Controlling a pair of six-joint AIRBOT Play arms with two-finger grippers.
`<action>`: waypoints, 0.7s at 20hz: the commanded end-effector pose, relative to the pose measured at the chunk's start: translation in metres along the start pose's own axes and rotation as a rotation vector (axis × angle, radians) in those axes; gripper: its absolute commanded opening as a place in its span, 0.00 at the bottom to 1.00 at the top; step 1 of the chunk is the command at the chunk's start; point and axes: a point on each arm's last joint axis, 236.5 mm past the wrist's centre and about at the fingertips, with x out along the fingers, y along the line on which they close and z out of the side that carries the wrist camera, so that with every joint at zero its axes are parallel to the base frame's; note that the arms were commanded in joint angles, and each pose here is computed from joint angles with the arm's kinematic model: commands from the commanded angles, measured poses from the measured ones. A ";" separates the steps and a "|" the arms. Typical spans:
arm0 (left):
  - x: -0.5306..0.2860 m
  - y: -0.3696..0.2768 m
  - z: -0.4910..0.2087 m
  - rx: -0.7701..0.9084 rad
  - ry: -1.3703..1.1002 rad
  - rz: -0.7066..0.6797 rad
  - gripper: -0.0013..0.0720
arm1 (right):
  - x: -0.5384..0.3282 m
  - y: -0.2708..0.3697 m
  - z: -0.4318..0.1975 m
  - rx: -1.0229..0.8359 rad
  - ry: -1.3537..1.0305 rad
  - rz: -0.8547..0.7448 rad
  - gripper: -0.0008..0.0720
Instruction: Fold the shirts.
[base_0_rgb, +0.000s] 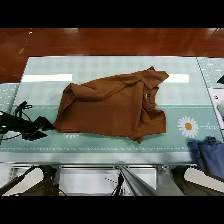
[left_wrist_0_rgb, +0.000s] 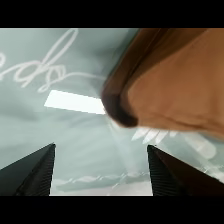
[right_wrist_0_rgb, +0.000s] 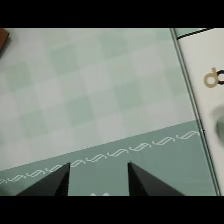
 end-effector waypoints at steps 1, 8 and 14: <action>0.014 -0.008 0.018 -0.022 -0.077 -0.074 1.00 | 0.006 0.006 -0.001 0.005 -0.015 0.036 0.60; 0.043 -0.031 0.022 -0.006 -0.039 -0.162 0.81 | 0.006 0.007 -0.005 0.003 0.004 0.040 0.60; 0.057 -0.038 0.004 0.024 0.057 -0.170 0.06 | 0.020 0.000 -0.057 0.011 0.188 0.028 0.60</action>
